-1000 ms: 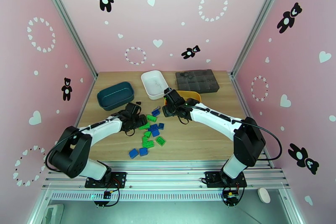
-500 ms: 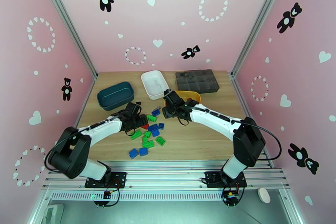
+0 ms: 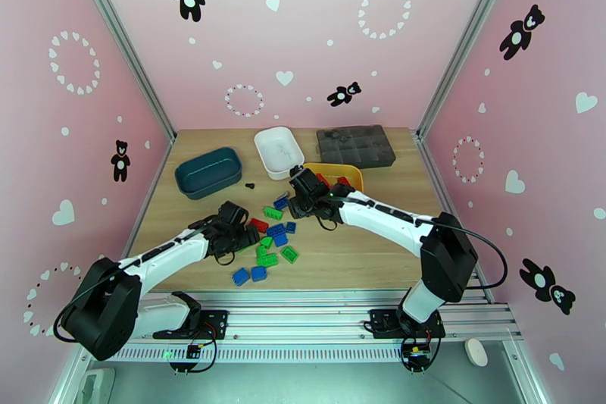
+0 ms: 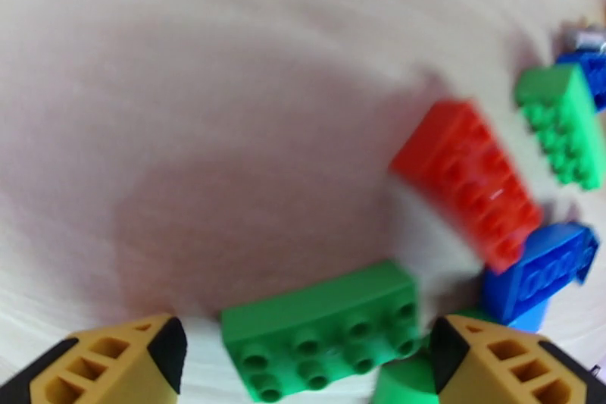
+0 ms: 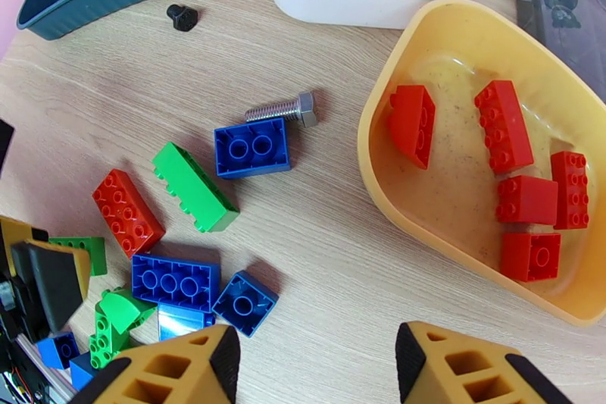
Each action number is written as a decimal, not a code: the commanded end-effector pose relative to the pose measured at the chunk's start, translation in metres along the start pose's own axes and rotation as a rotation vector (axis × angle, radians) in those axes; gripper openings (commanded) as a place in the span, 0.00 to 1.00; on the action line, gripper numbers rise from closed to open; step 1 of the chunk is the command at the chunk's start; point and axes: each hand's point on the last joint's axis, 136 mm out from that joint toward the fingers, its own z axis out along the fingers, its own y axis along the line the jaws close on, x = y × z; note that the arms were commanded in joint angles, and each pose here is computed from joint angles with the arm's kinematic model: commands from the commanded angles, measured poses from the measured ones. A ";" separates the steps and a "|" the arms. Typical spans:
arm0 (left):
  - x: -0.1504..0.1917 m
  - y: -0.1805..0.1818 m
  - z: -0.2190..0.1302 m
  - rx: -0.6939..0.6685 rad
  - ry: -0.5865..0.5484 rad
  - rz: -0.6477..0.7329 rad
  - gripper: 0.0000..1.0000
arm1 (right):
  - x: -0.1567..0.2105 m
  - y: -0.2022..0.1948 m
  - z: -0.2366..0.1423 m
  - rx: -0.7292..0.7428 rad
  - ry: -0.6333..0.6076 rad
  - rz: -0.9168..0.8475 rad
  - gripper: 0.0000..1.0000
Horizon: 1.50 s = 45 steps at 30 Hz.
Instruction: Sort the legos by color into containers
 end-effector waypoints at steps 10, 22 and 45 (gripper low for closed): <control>-0.007 -0.007 0.014 -0.057 0.012 0.033 0.91 | -0.006 -0.003 -0.015 -0.005 -0.049 0.017 0.59; 0.002 -0.012 0.012 -0.086 0.024 0.076 0.66 | -0.007 -0.006 -0.015 0.009 -0.059 0.013 0.59; -0.189 -0.174 -0.072 0.240 -0.255 0.173 0.59 | -0.031 -0.029 -0.030 -0.129 -0.109 0.185 0.58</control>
